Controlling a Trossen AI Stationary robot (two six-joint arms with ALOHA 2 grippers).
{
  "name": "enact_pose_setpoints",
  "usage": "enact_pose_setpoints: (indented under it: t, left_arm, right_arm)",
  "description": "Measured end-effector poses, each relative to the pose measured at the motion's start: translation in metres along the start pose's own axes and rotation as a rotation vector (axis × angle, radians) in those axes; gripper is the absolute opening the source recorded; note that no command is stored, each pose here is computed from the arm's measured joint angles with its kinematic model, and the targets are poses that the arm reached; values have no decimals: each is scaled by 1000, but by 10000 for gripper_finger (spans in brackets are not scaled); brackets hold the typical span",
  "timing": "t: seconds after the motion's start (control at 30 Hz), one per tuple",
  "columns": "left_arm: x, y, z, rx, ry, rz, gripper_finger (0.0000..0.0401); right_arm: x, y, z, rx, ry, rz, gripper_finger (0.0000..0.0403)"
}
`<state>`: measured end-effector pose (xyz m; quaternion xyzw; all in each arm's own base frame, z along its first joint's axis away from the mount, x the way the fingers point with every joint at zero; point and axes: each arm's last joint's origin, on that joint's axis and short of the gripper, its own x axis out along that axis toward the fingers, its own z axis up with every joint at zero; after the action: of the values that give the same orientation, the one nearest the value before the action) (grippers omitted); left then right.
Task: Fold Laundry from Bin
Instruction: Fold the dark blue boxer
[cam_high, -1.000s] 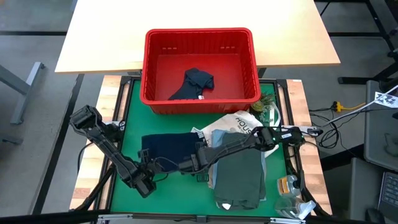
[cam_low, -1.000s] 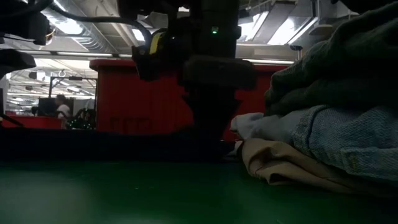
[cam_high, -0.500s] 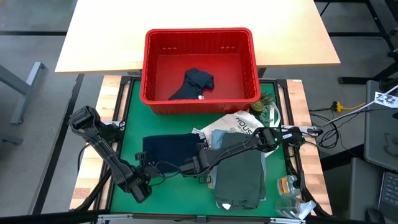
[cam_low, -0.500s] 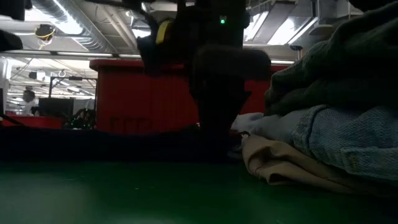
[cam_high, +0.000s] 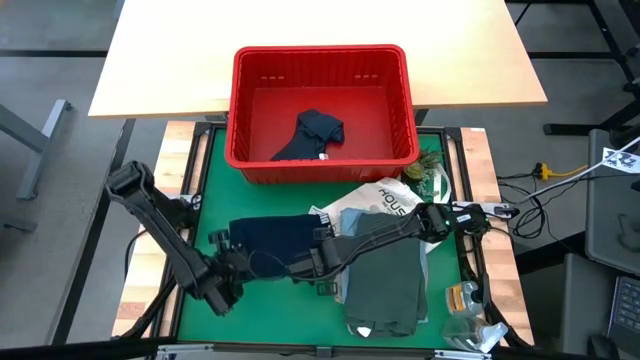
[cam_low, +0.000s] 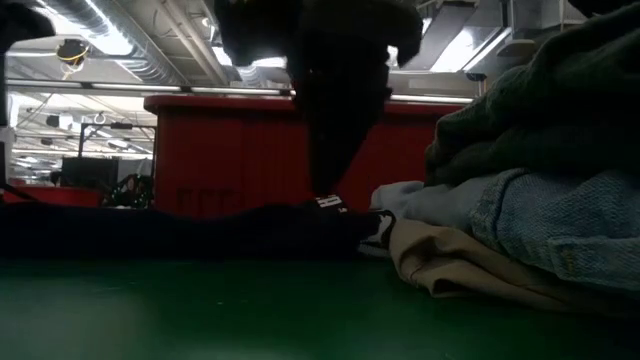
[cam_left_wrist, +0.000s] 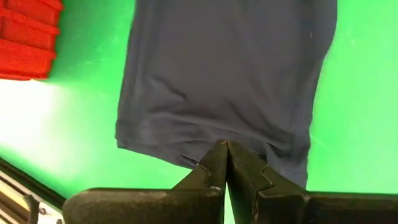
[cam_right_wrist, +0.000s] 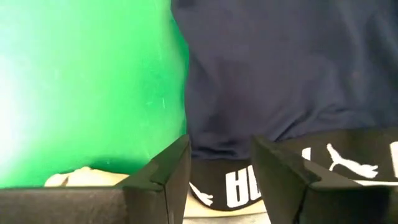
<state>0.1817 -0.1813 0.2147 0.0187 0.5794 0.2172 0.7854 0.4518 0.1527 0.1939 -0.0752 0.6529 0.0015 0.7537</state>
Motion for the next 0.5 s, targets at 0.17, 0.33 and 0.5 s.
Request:
enact_pose_setpoints:
  t: [0.17,0.33,0.5]
  left_arm:
    - [-9,24,15,-51,-27,-25,2]
    - [6,37,22,-130,-9,-55,2]
    - [34,39,14,-167,137,-117,2]
  right_arm:
    - [-14,-3,7,-38,-63,-28,165]
    - [-13,-12,9,-41,-67,-70,165]
    - [-6,-22,11,-18,-51,-53,165]
